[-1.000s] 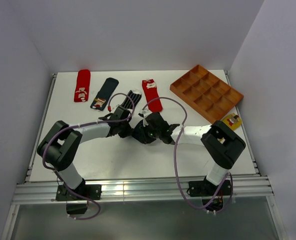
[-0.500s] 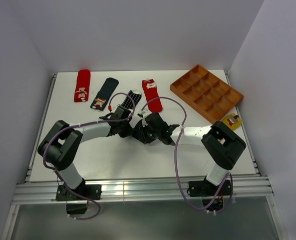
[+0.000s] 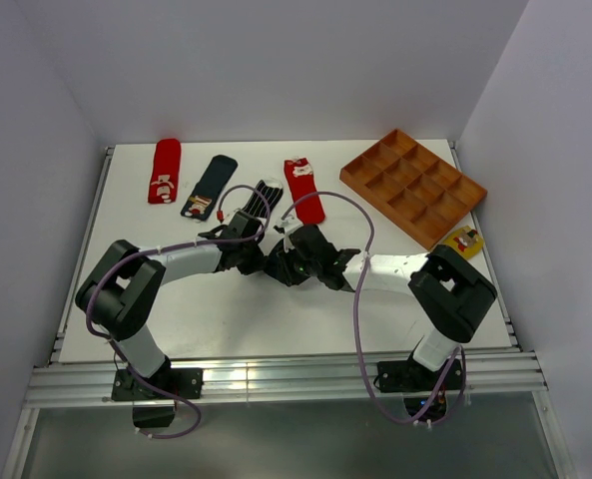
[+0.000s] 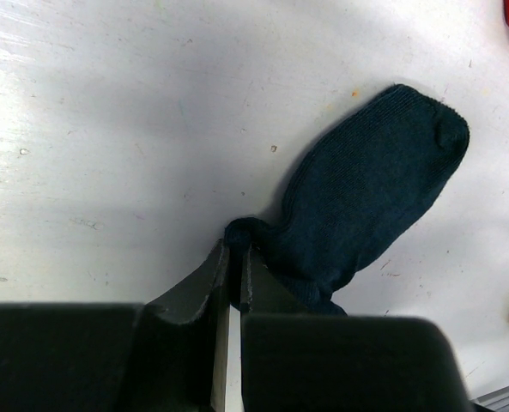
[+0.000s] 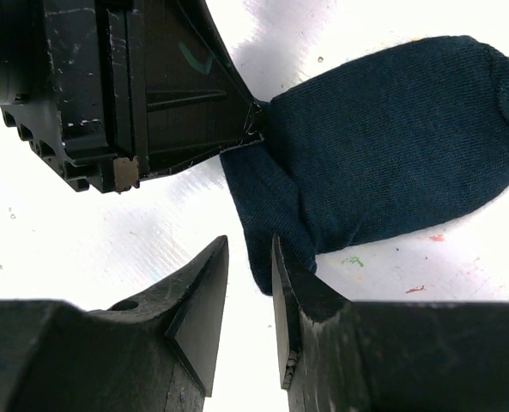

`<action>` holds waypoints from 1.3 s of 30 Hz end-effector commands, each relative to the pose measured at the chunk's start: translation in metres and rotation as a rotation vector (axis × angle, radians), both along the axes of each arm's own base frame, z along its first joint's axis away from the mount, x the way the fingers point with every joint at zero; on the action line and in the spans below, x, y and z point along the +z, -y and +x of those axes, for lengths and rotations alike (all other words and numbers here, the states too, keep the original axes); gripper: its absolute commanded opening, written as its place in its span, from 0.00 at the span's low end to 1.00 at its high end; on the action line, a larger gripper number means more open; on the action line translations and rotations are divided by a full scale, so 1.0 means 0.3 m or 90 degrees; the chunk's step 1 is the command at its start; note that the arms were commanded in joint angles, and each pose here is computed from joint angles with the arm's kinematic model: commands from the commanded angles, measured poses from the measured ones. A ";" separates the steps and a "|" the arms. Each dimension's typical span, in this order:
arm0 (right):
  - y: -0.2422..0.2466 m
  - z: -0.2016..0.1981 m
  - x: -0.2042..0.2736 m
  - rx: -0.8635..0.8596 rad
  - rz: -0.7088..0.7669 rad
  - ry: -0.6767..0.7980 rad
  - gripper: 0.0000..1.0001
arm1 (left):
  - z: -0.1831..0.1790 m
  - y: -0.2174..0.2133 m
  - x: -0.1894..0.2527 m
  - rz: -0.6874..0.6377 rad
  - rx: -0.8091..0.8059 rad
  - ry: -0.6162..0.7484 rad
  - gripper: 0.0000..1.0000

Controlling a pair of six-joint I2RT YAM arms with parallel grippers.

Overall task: Roll the socks
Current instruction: Roll the sock at the center of the board.

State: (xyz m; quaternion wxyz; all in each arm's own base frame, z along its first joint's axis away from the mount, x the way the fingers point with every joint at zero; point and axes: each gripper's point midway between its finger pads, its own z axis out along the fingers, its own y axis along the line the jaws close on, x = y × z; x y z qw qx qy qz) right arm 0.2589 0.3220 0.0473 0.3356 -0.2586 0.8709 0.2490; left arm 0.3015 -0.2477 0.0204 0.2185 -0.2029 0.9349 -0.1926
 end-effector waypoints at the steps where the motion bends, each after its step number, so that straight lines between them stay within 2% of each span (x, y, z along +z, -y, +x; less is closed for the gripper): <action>1: -0.045 0.043 0.100 0.004 0.034 0.057 0.35 | -0.063 -0.031 -0.074 0.052 -0.027 -0.050 0.03; 18: -0.006 0.035 -0.085 0.012 -0.087 0.029 0.41 | -0.063 -0.025 -0.074 0.055 -0.039 -0.048 0.03; 26: 0.113 0.002 -0.234 -0.026 -0.228 -0.029 0.41 | -0.050 -0.019 -0.054 0.059 -0.051 -0.037 0.03; 30: 0.165 -0.025 -0.290 -0.040 -0.286 -0.064 0.27 | -0.041 -0.021 -0.041 0.062 -0.053 -0.028 0.04; 31: 0.163 -0.029 -0.292 -0.039 -0.288 -0.071 0.18 | -0.037 -0.022 -0.035 0.063 -0.051 -0.023 0.04; 34: 0.167 -0.058 -0.311 -0.031 -0.298 -0.106 0.00 | -0.030 -0.027 -0.025 0.063 -0.042 -0.013 0.08; 37: 0.133 -0.102 -0.302 -0.010 -0.250 -0.169 0.00 | -0.020 -0.033 -0.002 0.054 -0.026 0.005 0.19; 38: 0.104 -0.133 -0.292 0.007 -0.214 -0.209 0.00 | -0.018 -0.036 0.004 0.050 -0.015 0.007 0.28; 39: 0.105 -0.127 -0.281 0.002 -0.193 -0.228 0.00 | -0.024 -0.041 0.015 0.046 -0.010 0.012 0.32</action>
